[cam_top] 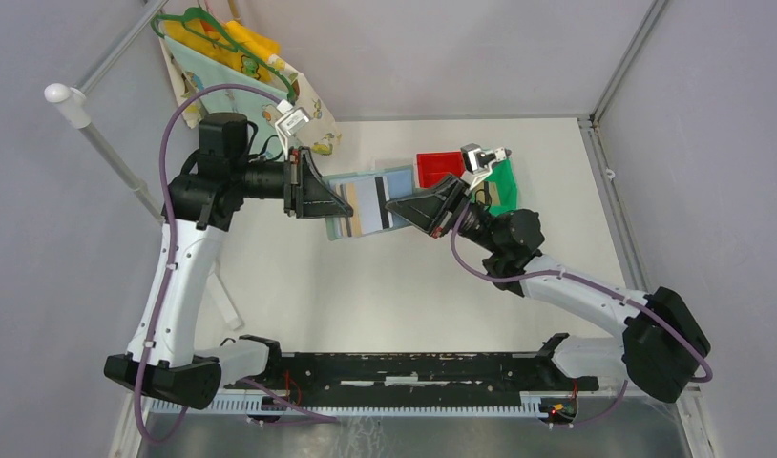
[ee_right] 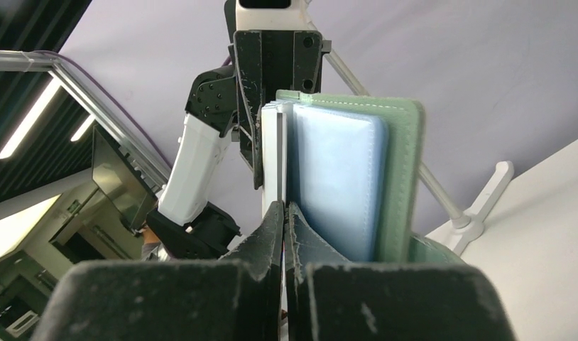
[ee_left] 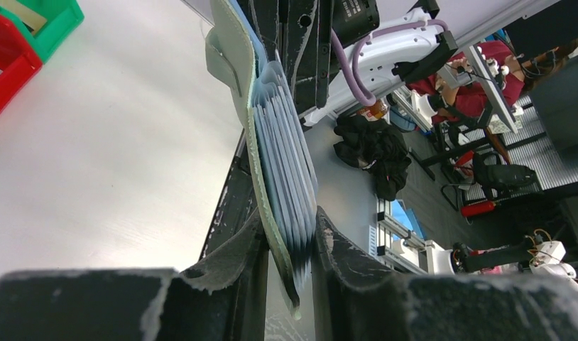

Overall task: Take the credit cards out of the card holder
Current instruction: Remove the credit card from the card holder.

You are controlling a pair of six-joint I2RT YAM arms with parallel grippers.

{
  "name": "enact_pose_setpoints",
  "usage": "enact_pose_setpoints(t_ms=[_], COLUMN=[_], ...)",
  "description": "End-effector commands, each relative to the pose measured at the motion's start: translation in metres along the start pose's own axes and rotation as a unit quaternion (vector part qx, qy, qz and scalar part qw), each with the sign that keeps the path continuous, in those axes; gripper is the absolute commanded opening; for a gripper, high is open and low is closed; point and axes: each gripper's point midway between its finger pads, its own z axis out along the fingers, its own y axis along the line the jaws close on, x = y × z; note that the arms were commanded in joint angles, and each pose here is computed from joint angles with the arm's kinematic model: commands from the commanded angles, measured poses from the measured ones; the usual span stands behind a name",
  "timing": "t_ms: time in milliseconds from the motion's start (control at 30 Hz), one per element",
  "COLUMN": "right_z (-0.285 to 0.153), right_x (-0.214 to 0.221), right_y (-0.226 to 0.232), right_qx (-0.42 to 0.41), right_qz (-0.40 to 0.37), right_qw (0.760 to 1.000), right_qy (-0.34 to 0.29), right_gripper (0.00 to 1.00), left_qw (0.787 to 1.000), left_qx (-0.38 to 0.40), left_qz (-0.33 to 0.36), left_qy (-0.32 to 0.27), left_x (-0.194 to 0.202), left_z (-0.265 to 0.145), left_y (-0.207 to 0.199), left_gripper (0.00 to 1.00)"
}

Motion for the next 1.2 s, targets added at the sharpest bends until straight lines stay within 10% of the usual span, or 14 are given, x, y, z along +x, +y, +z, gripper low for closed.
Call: enact_pose_setpoints(t_ms=[0, 267, 467, 600, 900, 1167], right_z=[-0.003, 0.002, 0.010, 0.014, 0.018, -0.002], right_x=[-0.020, -0.019, -0.014, -0.012, -0.016, -0.029], right_y=[0.006, 0.013, 0.036, 0.041, 0.045, 0.027], right_qx=[0.012, -0.001, -0.071, -0.091, -0.089, -0.027], right_qz=[-0.044, -0.043, -0.004, 0.005, -0.003, -0.059], right_qw=[0.999, 0.999, 0.997, 0.996, 0.996, 0.998], right_qy=[-0.024, -0.012, -0.003, 0.000, 0.001, 0.003], right_gripper=[0.00, 0.00, 0.36, 0.40, 0.02, 0.00], left_qw=[0.996, 0.998, 0.998, 0.998, 0.998, 0.993], left_qx=[0.054, 0.027, 0.012, -0.015, -0.023, -0.057], left_qz=[0.071, 0.063, 0.064, 0.054, 0.057, 0.099], left_qy=[-0.007, -0.015, -0.022, -0.029, -0.030, -0.033], left_x=[-0.011, -0.016, -0.020, -0.023, -0.021, -0.029], left_z=[-0.009, -0.007, -0.007, -0.006, -0.007, -0.012], left_y=[-0.035, -0.026, -0.023, -0.013, -0.012, -0.009], left_gripper=[0.02, 0.02, 0.02, 0.02, 0.02, 0.02])
